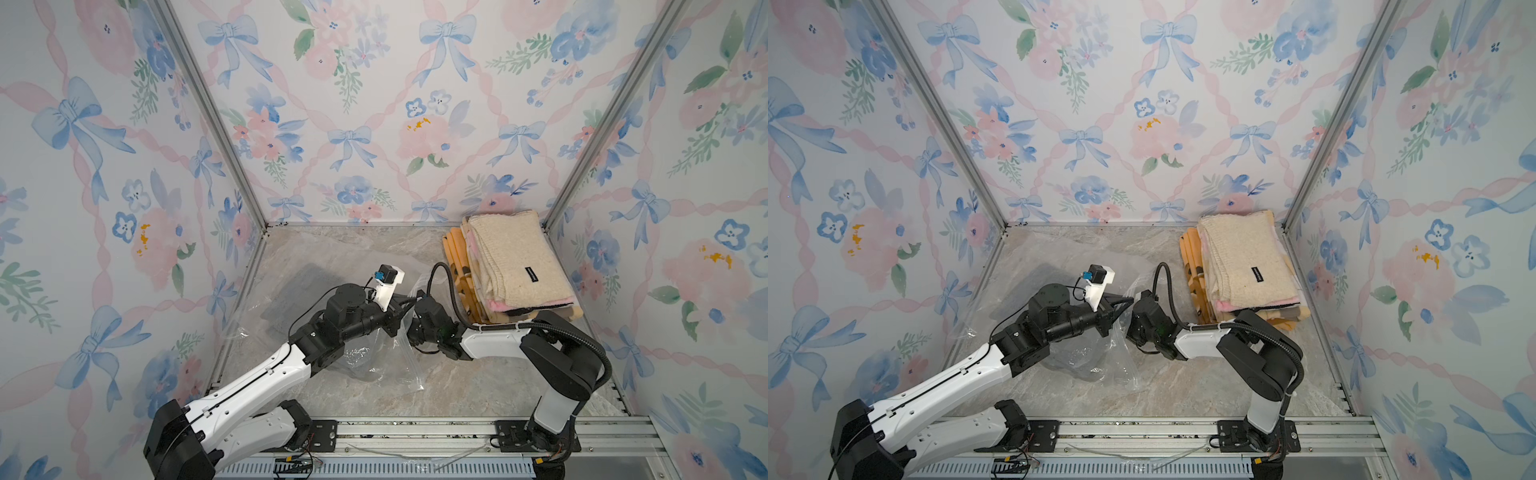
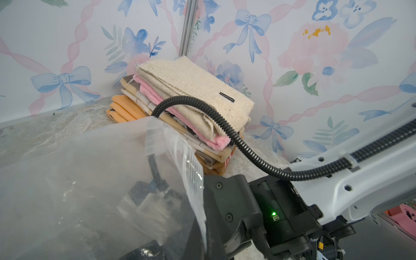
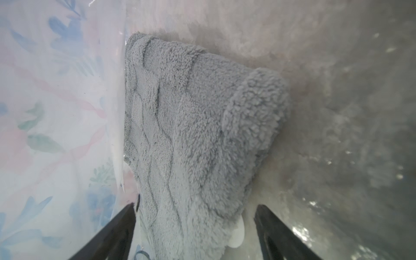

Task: Take the blanket out of the vacuum bag
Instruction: Take out the blanket from the vacuum bag.

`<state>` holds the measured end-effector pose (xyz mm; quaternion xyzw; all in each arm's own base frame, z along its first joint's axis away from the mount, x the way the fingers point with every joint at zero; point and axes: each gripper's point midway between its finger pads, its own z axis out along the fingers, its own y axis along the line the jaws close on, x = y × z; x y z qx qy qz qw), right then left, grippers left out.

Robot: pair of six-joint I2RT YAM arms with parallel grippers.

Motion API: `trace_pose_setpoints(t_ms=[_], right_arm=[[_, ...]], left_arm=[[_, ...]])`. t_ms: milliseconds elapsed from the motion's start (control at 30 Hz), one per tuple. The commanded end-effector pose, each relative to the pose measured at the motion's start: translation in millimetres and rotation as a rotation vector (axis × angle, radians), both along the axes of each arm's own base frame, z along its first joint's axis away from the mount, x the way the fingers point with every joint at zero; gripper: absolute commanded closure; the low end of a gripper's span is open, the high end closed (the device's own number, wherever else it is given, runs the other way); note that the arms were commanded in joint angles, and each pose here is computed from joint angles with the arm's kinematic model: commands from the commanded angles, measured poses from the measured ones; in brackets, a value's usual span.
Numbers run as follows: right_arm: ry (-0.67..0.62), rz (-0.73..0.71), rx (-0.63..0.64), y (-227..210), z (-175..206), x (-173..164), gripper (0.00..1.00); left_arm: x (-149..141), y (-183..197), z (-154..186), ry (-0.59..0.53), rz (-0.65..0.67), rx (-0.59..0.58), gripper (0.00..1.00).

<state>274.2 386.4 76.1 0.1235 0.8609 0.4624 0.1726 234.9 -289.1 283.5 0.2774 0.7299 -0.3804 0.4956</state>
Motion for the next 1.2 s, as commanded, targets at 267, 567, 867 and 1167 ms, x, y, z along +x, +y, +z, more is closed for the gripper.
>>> trace_pose_setpoints(t_ms=[267,567,867,1167], right_arm=[[0.049,-0.019,-0.082,7,-32,-3,0.17],[-0.015,-0.054,-0.105,18,-31,20,0.23],[-0.051,-0.032,-0.078,40,-29,35,0.51],[-0.185,-0.022,-0.093,20,9,38,0.99]], left_arm=[[-4,-5,21,-0.047,-0.018,-0.053,1.00],[-9,-5,29,-0.047,-0.034,-0.063,1.00],[-10,-3,32,-0.044,-0.025,-0.078,1.00],[10,20,15,-0.021,0.155,-0.055,1.00]])
